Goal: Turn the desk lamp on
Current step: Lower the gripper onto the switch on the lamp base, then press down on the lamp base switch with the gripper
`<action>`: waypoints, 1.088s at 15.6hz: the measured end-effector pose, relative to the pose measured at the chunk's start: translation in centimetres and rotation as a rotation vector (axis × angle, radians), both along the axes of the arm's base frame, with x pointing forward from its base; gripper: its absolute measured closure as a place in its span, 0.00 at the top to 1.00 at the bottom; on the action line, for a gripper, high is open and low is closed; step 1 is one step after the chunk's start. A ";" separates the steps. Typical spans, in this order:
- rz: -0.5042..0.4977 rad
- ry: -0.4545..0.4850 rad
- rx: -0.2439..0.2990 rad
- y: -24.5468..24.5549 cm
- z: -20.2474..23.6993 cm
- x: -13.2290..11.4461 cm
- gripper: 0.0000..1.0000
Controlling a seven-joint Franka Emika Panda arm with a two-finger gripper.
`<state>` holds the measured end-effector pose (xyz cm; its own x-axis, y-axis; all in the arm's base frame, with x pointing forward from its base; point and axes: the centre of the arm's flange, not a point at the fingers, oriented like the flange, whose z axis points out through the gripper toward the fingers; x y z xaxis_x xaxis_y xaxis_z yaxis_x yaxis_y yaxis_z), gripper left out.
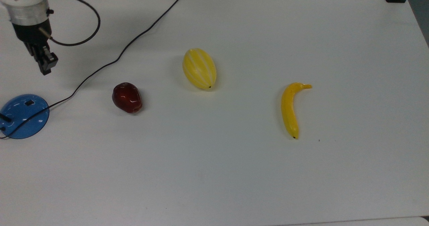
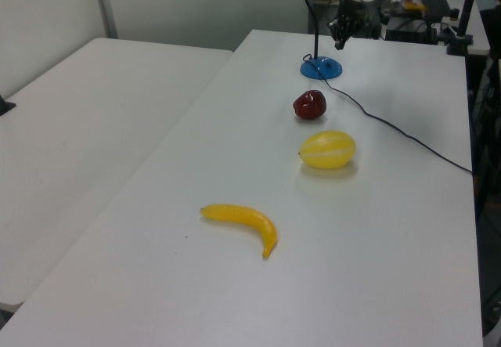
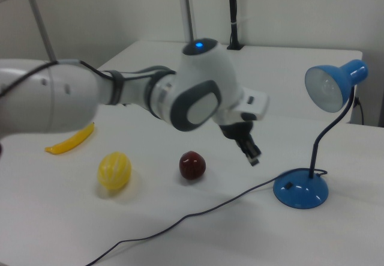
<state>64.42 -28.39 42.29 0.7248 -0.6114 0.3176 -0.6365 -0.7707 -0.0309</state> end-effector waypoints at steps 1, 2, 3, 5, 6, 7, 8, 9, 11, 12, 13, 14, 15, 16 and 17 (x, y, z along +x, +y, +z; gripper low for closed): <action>-0.015 -0.008 -0.006 -1.4 -0.9 0.6 0.10; -0.026 -0.023 -0.016 -2.7 -1.8 1.2 0.10; -0.034 -0.038 -0.025 -3.7 -2.8 1.7 0.10; -0.041 -0.059 -0.040 -5.0 -4.6 2.5 0.10; -0.041 -0.064 -0.046 -5.3 -5.2 2.9 0.10; -0.038 -0.064 -0.052 -5.6 -5.6 3.3 0.10; -0.034 -0.063 -0.060 -5.7 -5.9 3.6 0.10; -0.029 -0.063 -0.068 -5.8 -6.0 3.9 0.11; -0.020 -0.056 -0.082 -5.8 -6.3 4.1 0.10; -0.015 -0.051 -0.087 -5.8 -6.5 4.1 0.11; -0.010 -0.046 -0.093 -5.8 -6.8 4.2 0.11; -0.005 -0.047 -0.099 -5.7 -6.9 4.3 0.11; -0.001 -0.048 -0.104 -5.6 -7.0 4.4 0.11; 0.001 -0.048 -0.104 -5.5 -7.1 4.4 0.11; 0.002 -0.047 -0.105 -5.5 -7.2 4.4 0.11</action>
<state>68.86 -33.88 35.13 0.7091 -0.5713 0.4132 -0.6345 -0.7727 0.0205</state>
